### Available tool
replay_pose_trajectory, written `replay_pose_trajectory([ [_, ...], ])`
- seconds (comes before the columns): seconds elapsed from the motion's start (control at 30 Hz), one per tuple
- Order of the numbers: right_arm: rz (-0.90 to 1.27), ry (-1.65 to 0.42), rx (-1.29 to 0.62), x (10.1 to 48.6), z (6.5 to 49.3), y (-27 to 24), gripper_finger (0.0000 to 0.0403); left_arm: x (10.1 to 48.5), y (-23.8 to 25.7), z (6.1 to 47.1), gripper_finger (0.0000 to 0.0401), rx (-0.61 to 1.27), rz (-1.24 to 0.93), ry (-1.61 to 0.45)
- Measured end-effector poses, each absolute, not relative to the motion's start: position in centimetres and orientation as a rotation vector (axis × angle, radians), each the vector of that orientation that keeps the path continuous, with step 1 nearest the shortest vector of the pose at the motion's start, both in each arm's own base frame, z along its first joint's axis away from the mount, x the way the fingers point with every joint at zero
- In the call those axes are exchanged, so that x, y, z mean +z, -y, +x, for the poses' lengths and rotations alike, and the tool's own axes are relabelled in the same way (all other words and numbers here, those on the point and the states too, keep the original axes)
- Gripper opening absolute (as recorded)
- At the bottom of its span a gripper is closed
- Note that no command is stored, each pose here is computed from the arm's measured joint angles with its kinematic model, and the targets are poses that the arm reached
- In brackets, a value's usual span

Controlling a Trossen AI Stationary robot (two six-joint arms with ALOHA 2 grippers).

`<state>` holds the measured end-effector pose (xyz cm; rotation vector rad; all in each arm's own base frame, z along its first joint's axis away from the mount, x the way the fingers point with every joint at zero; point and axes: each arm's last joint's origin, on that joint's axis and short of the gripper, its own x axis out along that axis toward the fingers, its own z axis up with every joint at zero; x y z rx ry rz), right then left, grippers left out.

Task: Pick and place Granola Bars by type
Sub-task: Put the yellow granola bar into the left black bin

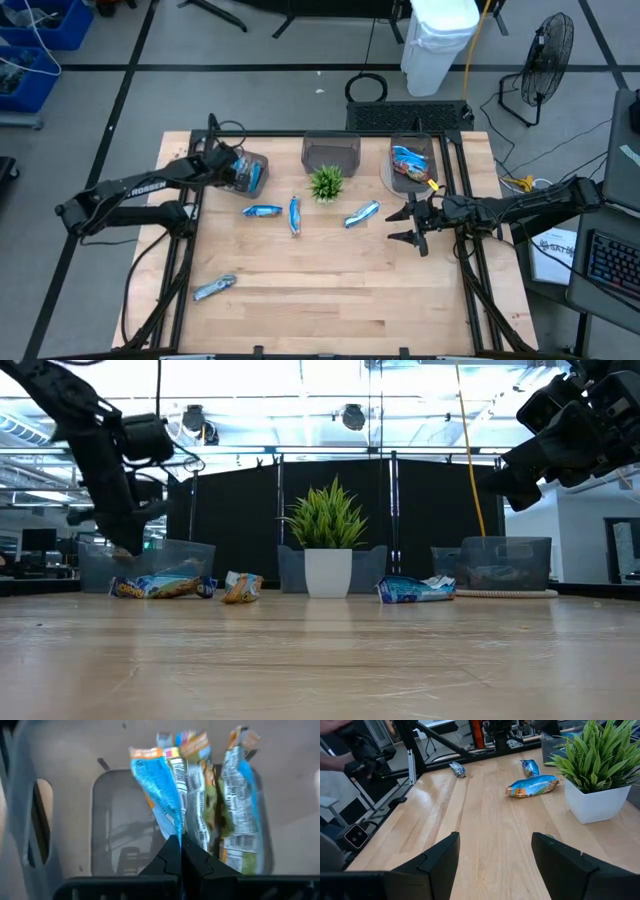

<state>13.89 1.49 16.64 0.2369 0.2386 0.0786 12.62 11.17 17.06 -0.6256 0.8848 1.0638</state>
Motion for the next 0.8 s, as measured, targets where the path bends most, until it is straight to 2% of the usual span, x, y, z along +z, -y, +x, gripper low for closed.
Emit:
replay_pose_trajectory([
  [0.33, 0.237, -0.238, 0.079, 16.6, 13.9, -1.5, 0.0238, 15.8, -11.8, 13.4, 0.0009, 1.028, -0.615, -0.923],
  [0.57, 0.237, -0.238, 0.079, 16.6, 13.9, -1.5, 0.0238, 15.7, -11.7, 13.4, 0.0061, 1.020, -0.607, -0.935],
  [0.8, 0.237, -0.238, 0.078, 16.6, 13.9, -1.5, 0.0238, 15.9, -11.8, 13.5, 0.0149, 1.019, -0.608, -0.928],
])
